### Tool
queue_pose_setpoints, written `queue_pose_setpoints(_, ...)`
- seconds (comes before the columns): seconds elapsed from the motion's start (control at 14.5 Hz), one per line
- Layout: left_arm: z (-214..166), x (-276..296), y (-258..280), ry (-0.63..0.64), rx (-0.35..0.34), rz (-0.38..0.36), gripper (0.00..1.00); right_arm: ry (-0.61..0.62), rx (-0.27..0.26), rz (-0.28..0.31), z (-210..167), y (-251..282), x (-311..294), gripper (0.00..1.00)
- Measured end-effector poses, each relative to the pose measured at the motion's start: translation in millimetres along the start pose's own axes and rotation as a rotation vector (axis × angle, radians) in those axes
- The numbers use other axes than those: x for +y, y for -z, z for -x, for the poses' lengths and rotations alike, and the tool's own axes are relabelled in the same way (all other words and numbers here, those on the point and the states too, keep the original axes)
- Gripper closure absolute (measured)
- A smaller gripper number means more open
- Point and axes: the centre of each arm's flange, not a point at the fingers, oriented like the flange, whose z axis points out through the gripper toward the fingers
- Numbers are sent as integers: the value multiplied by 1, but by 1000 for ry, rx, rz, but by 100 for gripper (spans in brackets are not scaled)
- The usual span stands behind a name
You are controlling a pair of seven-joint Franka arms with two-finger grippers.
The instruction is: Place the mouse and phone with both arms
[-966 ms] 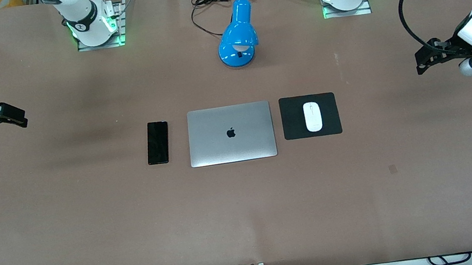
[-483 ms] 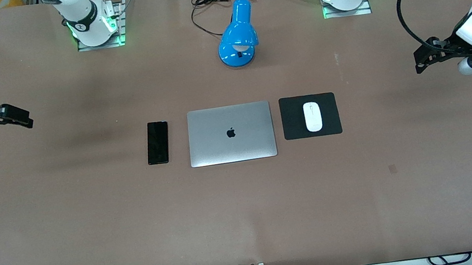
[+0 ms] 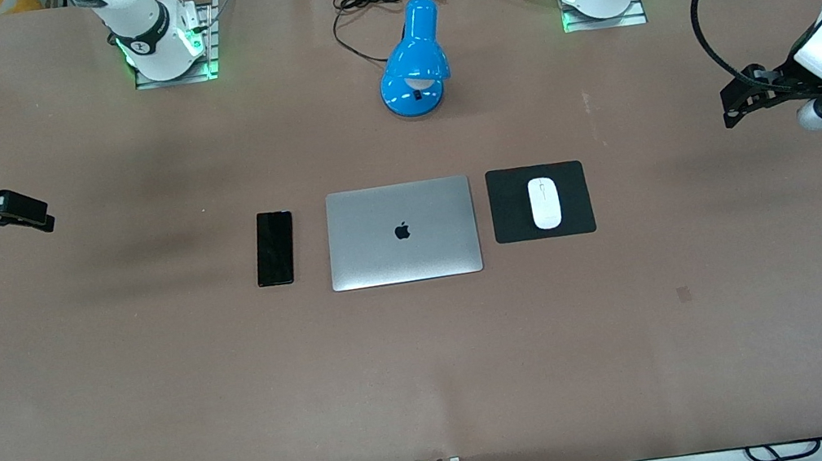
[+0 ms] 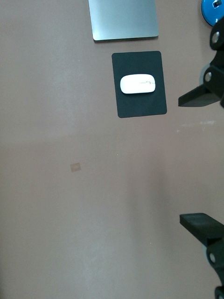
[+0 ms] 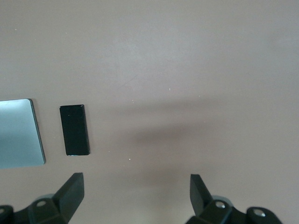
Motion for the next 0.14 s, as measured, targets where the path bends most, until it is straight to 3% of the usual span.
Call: queue_pose_setpoints(0.14,0,0,0,0,0,0,0,1,-2,0,0,-1,-1,0)
